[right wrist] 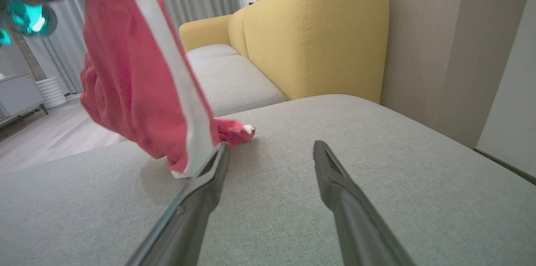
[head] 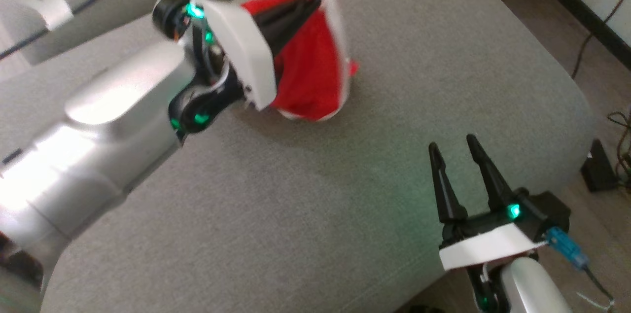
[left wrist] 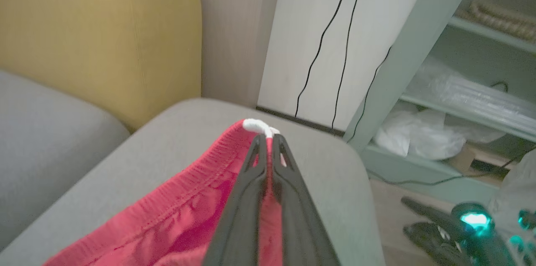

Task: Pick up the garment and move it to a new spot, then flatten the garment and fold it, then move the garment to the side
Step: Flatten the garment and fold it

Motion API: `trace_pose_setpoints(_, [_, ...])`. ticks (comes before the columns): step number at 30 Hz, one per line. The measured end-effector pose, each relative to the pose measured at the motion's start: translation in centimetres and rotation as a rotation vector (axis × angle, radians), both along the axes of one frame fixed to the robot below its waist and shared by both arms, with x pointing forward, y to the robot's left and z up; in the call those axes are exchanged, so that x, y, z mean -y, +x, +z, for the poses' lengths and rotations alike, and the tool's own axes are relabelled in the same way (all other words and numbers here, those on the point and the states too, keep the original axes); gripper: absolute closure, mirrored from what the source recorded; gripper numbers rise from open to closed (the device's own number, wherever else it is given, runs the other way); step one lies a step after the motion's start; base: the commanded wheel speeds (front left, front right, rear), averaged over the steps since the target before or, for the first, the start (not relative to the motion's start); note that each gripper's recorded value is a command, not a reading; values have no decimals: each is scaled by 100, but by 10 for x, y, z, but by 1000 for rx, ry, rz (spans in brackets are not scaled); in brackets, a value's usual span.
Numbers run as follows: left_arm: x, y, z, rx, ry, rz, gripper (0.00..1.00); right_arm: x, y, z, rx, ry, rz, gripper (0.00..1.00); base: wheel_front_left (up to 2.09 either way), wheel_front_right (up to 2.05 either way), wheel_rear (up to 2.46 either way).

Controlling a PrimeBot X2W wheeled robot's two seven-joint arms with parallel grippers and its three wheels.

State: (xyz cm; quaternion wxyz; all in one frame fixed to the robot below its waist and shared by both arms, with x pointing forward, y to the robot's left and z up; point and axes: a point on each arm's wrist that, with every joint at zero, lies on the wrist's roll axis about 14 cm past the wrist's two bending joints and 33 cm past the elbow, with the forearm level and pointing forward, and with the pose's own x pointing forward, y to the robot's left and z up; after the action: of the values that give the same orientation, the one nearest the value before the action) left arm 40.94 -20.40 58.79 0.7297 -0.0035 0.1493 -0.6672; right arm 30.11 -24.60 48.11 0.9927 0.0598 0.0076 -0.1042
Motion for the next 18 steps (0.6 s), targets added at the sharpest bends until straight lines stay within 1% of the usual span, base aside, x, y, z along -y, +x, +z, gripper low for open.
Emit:
trace_pose_setpoints(1, [2,-1,16,16,-41,3,100,-2,-2,0,1,0,5,0,0,0,0])
trace_pose_setpoints(2, [2,-1,16,16,-41,3,100,-2,-2,0,1,0,5,0,0,0,0])
trace_pose_setpoints(6, [-6,0,65,78,-172,42,100,-13,-3,-3,1,0,39,0,0,0,0])
trace_pose_setpoints(8, [-18,6,73,97,-199,83,100,-18,0,-2,6,-1,61,0,0,0,0])
trace_pose_setpoints(10, [-35,14,71,98,-204,135,100,-24,5,-1,14,3,86,0,0,0,0])
trace_pose_setpoints(13, [-70,24,37,38,-158,238,100,-37,13,-2,15,11,133,0,0,0,0])
trace_pose_setpoints(18, [-144,24,-53,-154,-65,459,100,-61,28,-13,-14,28,215,0,0,0,0])
